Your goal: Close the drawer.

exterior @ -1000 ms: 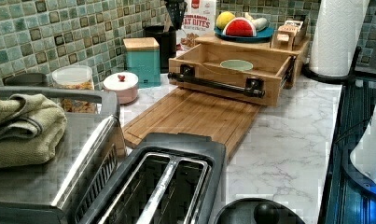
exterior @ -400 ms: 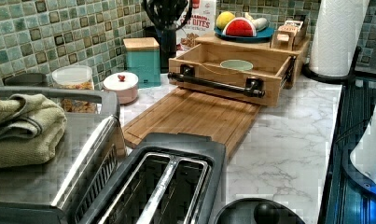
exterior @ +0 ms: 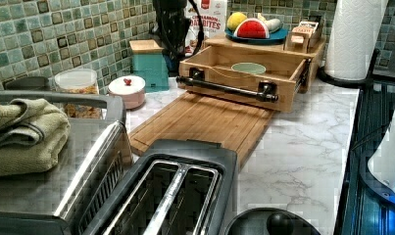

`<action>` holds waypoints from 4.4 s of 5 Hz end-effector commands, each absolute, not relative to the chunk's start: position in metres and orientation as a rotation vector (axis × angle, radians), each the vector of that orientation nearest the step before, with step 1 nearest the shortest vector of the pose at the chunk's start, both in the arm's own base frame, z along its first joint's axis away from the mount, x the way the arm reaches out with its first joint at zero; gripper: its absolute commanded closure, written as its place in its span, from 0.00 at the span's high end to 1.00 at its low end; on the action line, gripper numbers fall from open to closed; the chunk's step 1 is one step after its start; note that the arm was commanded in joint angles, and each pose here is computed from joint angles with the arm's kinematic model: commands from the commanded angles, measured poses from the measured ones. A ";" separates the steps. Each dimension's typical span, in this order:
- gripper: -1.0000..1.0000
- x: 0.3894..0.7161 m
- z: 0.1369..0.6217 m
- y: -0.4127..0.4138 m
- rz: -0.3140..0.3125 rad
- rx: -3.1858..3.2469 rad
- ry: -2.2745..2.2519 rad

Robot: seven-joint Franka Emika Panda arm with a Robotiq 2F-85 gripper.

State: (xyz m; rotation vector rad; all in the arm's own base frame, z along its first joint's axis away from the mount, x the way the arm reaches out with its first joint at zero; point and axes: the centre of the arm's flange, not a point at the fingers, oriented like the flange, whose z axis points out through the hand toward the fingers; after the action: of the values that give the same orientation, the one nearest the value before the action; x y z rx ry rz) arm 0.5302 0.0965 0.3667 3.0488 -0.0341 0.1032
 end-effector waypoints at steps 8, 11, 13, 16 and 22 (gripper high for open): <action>0.00 0.513 0.292 -0.086 -0.056 2.978 -0.107; 0.00 0.505 0.302 -0.226 -0.023 2.950 -0.090; 0.00 0.485 0.324 -0.323 0.019 2.931 -0.113; 0.00 0.455 0.345 -0.413 0.028 3.023 -0.030; 0.00 0.455 0.345 -0.413 0.029 3.023 -0.031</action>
State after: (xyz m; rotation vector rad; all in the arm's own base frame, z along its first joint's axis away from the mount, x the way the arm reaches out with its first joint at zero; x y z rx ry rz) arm 0.5016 -0.2771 0.2732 3.1418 0.2293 -0.1349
